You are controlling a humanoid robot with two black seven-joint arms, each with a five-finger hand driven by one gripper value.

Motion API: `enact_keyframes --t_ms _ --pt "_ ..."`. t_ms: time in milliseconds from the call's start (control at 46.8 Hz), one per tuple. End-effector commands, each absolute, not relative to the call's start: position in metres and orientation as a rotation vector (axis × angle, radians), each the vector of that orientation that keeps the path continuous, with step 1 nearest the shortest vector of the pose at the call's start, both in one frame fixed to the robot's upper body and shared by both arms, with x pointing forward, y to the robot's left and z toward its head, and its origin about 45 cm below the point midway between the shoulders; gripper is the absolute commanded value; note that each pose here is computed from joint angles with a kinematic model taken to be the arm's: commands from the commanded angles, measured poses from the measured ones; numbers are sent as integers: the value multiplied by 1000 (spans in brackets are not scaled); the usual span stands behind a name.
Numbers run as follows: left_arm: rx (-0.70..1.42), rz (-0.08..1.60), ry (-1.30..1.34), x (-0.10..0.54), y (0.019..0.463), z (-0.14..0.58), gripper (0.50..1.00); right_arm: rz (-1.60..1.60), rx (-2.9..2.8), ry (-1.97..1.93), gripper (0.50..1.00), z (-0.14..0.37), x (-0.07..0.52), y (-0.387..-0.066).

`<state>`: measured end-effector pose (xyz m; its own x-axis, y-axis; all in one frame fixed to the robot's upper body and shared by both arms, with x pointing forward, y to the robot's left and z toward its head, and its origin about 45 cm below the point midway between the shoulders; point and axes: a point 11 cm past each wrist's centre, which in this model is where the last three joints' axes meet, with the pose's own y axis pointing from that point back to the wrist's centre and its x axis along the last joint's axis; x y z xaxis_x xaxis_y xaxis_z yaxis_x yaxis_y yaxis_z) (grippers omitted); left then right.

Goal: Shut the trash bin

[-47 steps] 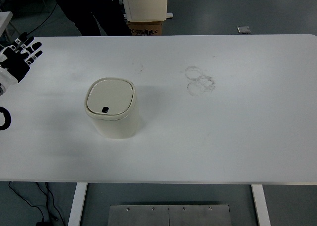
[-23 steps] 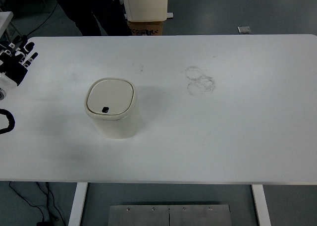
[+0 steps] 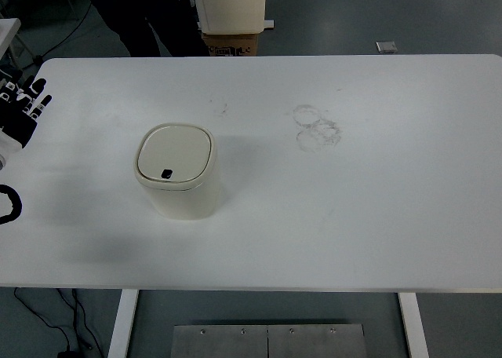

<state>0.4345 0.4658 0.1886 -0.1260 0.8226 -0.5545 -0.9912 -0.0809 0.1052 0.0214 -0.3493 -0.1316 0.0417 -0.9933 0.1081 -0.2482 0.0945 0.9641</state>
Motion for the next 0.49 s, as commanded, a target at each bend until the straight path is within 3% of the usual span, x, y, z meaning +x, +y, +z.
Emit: enact_keyframes --t_ms 0,470 --pt "-412 1629 538 434 466 187 1000 -965 1334 -1393 991 -132 21 -349" --pt "-425 1609 554 438 453 185 1000 -964 1338 -1398 991 -131 24 -349"
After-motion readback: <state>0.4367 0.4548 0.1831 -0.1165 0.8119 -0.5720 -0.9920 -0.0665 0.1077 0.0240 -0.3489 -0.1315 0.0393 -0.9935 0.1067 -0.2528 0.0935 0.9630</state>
